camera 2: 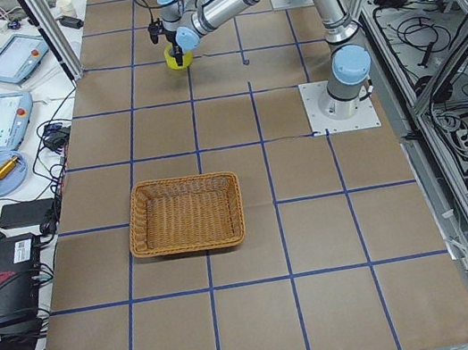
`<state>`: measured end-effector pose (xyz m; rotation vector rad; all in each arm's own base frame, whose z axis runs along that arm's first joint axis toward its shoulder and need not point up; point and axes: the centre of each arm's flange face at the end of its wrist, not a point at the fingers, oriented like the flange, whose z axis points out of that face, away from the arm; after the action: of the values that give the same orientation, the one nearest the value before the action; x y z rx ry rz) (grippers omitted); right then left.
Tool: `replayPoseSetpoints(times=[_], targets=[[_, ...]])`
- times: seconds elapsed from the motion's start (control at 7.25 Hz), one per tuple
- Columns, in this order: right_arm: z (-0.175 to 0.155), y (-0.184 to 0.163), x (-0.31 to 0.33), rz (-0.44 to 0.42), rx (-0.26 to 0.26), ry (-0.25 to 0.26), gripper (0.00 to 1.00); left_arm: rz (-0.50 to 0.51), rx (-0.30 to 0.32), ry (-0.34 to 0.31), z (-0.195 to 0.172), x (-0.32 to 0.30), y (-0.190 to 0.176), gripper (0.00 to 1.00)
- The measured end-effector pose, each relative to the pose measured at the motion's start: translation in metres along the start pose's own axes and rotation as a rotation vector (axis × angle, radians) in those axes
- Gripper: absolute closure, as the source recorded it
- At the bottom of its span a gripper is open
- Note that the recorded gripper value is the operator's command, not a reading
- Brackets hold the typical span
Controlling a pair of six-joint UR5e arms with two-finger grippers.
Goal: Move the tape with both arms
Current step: 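Grasp the yellow tape roll with the left gripper and lift it, then carry the tape roll with the left gripper over the wicker basket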
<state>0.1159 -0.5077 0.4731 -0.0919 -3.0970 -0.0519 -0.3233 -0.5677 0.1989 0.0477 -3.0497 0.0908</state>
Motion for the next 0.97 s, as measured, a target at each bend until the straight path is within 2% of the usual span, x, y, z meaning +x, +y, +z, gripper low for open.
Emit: replayPoseSetpoints(times=[0.14,0.28,0.55,0.69,0.83,0.97], targets=[[0.0,0.001,-0.002,0.002,0.0,0.001,0.0,-0.001,-0.005,-0.002,0.005,0.002,0.002,0.9],[0.0,0.001,-0.002,0.003,0.0,0.002,0.0,-0.002,-0.004,-0.005,0.005,0.003,0.002,0.94],[-0.001,-0.001,-0.002,0.005,0.018,0.001,0.0,-0.008,0.019,-0.027,-0.011,-0.002,0.0,0.93],[-0.001,-0.002,-0.002,0.006,0.035,0.002,0.0,-0.02,0.039,-0.055,-0.031,-0.012,-0.006,0.92],[-0.001,-0.003,-0.001,0.006,0.04,0.014,0.0,-0.044,0.041,-0.081,-0.059,-0.035,-0.018,0.95],[-0.001,-0.004,0.002,0.004,0.045,0.036,0.0,-0.05,0.018,-0.105,-0.089,-0.072,-0.034,0.95]])
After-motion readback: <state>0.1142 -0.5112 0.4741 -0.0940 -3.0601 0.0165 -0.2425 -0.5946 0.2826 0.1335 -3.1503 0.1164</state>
